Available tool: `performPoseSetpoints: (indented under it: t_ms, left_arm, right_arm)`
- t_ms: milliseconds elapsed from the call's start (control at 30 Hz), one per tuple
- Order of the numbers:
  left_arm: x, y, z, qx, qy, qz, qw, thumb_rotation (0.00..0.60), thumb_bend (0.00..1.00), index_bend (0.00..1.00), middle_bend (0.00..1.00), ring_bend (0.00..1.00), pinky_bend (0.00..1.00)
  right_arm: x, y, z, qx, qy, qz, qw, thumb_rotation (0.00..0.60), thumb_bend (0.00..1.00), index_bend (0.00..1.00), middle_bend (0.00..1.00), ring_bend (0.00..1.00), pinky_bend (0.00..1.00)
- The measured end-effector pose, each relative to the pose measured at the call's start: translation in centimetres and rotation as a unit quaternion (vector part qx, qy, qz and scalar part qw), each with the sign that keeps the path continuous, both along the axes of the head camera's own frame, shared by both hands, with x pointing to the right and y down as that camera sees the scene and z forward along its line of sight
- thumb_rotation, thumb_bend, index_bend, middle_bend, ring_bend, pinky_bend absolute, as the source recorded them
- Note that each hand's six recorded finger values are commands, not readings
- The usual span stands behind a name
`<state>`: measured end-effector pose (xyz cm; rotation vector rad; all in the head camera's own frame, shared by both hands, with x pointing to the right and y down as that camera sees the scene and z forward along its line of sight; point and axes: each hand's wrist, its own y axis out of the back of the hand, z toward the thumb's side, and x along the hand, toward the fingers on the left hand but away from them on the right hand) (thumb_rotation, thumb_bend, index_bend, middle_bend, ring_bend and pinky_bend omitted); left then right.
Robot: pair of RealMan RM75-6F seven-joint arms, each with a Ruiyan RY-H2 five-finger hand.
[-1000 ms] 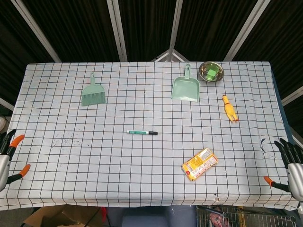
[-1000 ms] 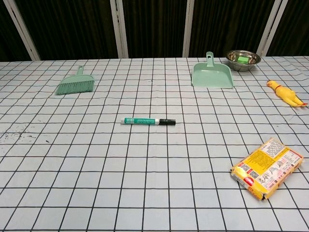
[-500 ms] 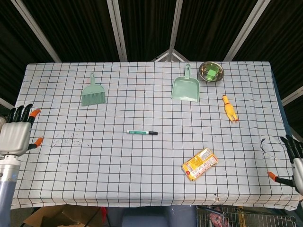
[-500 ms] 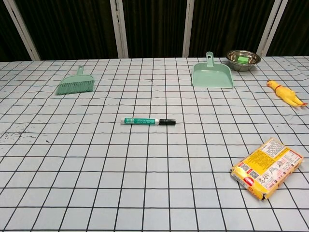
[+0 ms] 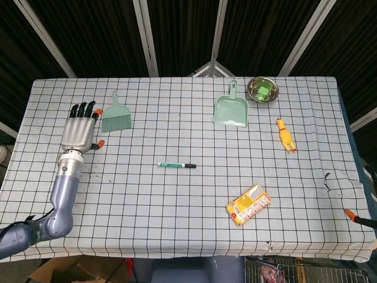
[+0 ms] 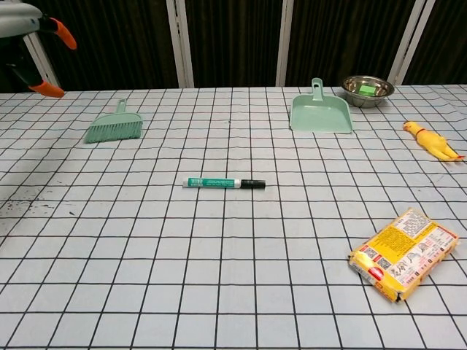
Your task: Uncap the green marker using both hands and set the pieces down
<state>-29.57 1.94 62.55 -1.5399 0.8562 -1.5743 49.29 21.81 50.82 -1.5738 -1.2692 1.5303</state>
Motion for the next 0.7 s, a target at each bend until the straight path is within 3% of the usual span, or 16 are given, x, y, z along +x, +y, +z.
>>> performPoseSetpoints:
  t_ms: [433, 700]
  left_arm:
    - [9.4, 0.6, 4.9, -0.101, -0.029, 0.025, 0.9942, 0.600, 0.33, 0.26, 0.02, 0.00, 0.00]
    - [14.0, 2.4, 7.5, -0.146, -0.005, 0.036, 0.9886, 0.600, 0.32, 0.30, 0.02, 0.00, 0.00]
  right_arm:
    - [-0.7, -0.8, -0.3, -0.005, 0.011, -0.011, 0.9999, 0.600, 0.07, 0.07, 0.00, 0.00, 0.00]
    - [-0.6, -1.1, 0.1, -0.011, 0.012, -0.007, 0.9998, 0.600, 0.07, 0.07, 0.00, 0.00, 0.00]
